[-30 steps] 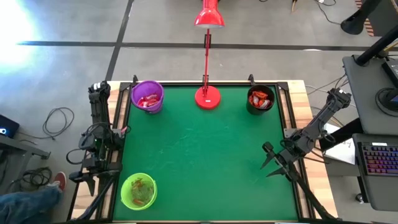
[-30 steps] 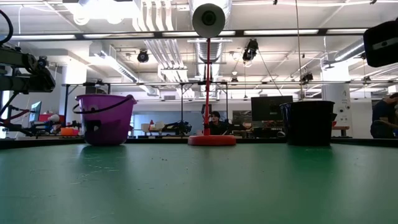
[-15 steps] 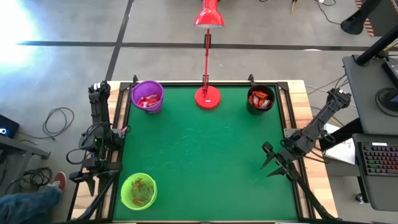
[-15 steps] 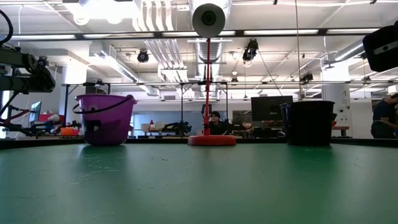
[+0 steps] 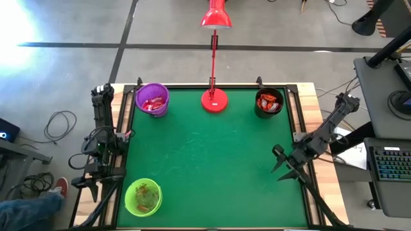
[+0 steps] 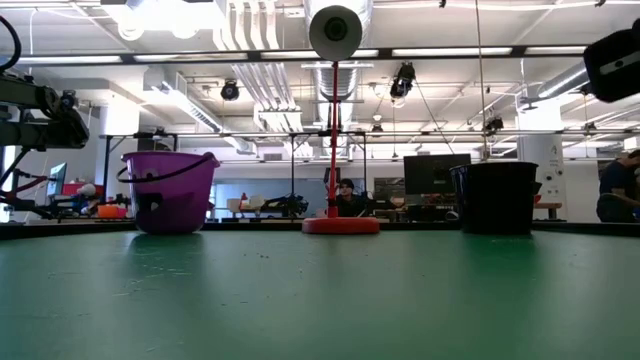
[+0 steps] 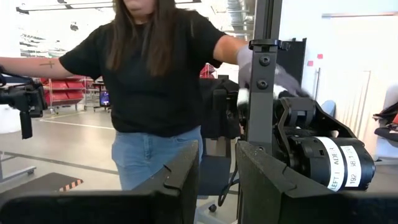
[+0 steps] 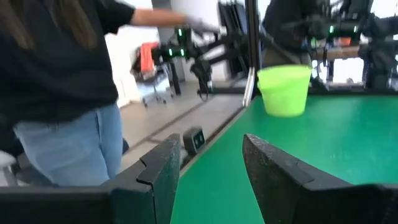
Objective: Sort candy
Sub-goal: Return to Home Position
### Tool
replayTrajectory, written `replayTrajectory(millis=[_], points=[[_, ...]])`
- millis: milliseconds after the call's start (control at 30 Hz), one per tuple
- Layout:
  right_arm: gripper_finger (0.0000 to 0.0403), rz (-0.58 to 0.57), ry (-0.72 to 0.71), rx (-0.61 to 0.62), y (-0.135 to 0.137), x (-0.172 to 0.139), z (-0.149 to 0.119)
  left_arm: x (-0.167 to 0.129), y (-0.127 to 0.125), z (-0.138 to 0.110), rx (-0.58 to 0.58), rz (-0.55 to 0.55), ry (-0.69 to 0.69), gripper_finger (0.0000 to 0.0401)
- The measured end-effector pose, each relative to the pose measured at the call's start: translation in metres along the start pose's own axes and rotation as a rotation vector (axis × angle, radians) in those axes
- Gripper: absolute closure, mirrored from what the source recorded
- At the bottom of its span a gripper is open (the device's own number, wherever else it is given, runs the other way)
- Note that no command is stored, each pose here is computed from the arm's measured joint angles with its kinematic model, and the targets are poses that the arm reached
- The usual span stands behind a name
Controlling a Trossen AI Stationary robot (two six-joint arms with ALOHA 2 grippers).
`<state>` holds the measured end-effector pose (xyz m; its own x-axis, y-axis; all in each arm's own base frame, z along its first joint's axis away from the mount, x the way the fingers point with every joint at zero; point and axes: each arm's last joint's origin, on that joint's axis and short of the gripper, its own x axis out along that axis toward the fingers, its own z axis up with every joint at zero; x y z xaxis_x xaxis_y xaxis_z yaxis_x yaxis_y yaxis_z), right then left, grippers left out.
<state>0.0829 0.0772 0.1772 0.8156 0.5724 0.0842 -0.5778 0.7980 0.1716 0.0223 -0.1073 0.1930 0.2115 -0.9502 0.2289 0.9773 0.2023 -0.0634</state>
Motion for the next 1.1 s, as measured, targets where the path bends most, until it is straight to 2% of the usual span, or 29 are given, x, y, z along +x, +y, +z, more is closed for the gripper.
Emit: replayTrajectory(millis=[567,933,1100], points=[[0.0234,0.035,-0.230,0.043,0.000,-0.019,0.021,-0.006,0.000,0.009,-0.002,-0.005,-0.085,0.0310],[0.0234,0.031,-0.193,0.035,-0.001,-0.019,0.018,-0.019,-0.001,0.023,-0.004,-0.016,-0.242,0.0310],[0.0234,0.028,-0.182,0.033,-0.001,-0.018,0.017,-0.019,-0.001,0.024,-0.004,-0.016,-0.254,0.0310]])
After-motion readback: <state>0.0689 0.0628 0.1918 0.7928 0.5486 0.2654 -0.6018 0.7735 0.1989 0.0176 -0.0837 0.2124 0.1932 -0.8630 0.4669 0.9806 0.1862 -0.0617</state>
